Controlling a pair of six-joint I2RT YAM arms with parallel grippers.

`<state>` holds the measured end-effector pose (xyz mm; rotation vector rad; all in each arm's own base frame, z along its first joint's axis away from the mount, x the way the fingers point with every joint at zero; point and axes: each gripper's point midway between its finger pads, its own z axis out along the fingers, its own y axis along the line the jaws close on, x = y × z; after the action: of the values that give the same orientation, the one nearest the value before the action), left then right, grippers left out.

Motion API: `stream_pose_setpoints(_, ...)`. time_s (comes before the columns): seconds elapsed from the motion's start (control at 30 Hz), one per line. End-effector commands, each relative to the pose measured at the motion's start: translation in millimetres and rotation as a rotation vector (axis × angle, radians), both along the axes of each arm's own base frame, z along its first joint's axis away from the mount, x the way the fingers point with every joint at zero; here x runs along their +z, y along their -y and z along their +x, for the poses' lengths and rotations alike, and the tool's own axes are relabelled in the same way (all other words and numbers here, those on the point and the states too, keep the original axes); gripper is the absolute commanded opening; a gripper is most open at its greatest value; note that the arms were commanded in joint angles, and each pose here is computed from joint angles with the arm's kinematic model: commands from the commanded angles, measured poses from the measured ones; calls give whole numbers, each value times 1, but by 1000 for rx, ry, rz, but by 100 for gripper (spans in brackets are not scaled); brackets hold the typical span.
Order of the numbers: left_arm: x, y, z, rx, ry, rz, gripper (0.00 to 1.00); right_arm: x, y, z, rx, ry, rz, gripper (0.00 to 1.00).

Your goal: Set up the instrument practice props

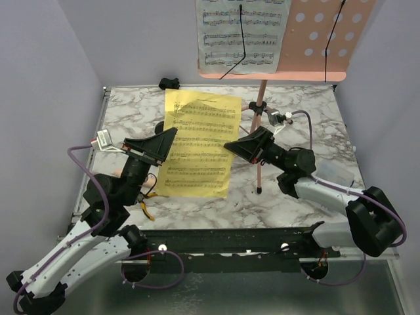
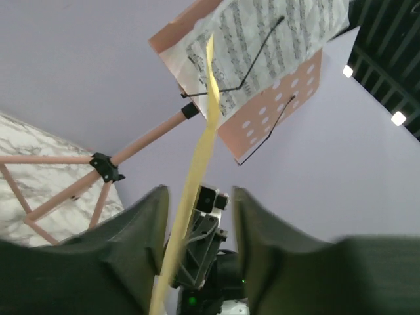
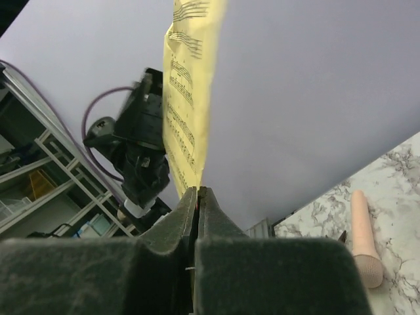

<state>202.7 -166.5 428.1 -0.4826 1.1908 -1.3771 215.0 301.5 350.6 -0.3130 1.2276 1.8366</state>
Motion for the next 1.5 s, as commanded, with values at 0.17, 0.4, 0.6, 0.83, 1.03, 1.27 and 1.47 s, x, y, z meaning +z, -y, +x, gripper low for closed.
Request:
stream_pose_setpoints(0.17, 23, -17, -50, -53, 115, 513, 99, 18, 15, -18, 88, 151, -64, 1)
stream_pose_setpoints(0.4, 17, -24, -58, -71, 77, 580, 99, 5, 28, -48, 267, 270, -202, 0)
stream_pose_setpoints(0.6, -27, -11, -51, -127, 46, 797, 99, 2, 37, -73, 327, 338, -256, 1)
stream_pose_setpoints(0.83, -46, 16, -48, -226, 25, 777, 99, 13, 48, -85, 213, 399, -359, 1)
stream_pose_setpoints(1.03, -39, 59, -64, -423, 133, 619, 98, 37, 61, -104, 148, 490, -396, 1)
stream_pose_setpoints(1.27, -9, 81, -102, -634, 337, 407, 98, 55, 70, -126, 145, 561, -340, 0)
stream_pose_setpoints(1.47, 5, 90, -113, -720, 397, 309, 68, 64, 73, -125, 69, 566, -318, 1)
